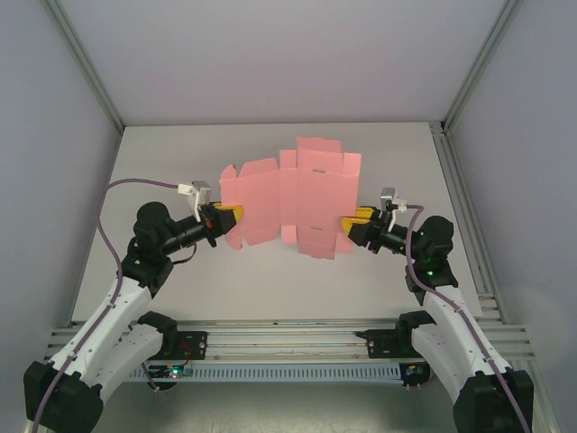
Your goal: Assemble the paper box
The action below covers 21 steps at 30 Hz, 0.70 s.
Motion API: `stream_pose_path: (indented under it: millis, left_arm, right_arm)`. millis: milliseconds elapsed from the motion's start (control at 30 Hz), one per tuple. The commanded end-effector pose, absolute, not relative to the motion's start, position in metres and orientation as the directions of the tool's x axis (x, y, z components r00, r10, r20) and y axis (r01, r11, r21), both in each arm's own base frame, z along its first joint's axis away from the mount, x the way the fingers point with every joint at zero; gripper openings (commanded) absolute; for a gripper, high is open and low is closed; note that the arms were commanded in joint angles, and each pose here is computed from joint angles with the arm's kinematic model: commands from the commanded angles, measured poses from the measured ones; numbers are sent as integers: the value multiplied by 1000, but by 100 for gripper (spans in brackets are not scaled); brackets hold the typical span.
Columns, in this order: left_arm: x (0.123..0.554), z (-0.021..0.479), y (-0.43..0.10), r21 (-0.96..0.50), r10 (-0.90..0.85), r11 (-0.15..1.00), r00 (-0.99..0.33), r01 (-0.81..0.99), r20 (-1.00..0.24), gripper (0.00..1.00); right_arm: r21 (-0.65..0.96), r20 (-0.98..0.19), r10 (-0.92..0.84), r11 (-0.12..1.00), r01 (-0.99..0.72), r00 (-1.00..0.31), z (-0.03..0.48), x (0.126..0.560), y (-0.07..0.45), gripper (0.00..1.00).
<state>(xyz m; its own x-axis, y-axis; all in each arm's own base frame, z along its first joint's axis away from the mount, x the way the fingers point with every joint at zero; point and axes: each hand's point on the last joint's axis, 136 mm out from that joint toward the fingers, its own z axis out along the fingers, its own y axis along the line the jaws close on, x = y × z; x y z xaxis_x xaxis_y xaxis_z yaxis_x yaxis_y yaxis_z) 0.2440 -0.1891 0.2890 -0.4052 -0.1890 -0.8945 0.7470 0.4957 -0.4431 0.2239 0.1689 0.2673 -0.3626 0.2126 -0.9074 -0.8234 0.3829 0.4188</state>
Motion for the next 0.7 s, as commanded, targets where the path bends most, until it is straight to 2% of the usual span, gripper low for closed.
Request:
stream_pose_path:
  millis: [0,133,267,500,567,667]
  left_arm:
    - [246,298,-183,-437,-236,532,-369,725,-899,0]
    - [248,297,-183,-461,-259,527,-382,714,-887,0]
    - [245,298,-186,-470,-269,494,-385,732,-883,0]
    - [234,300,-188,-459,-256,463,-382,758,-888,0]
    - [231,301,-187,-453,-255,462,-376,762,-891,0]
    - [229,300,-186,-452,-259,467,-372,759,-891,0]
  right_arm:
    - [357,-931,209,368,-858,-298,285,219,172,29]
    - [333,-941,179,315,-889,-288,288,210,181,24]
    - [318,-946,155,292,-902,-283,288,209,189,24]
    - [329,-944,145,357,-874,-296,286,230,189,26]
    - [339,-941,142,348,-874,-308,286,232,191,24]
    - [329,-944,126,312,-891,-304,291,229,198,15]
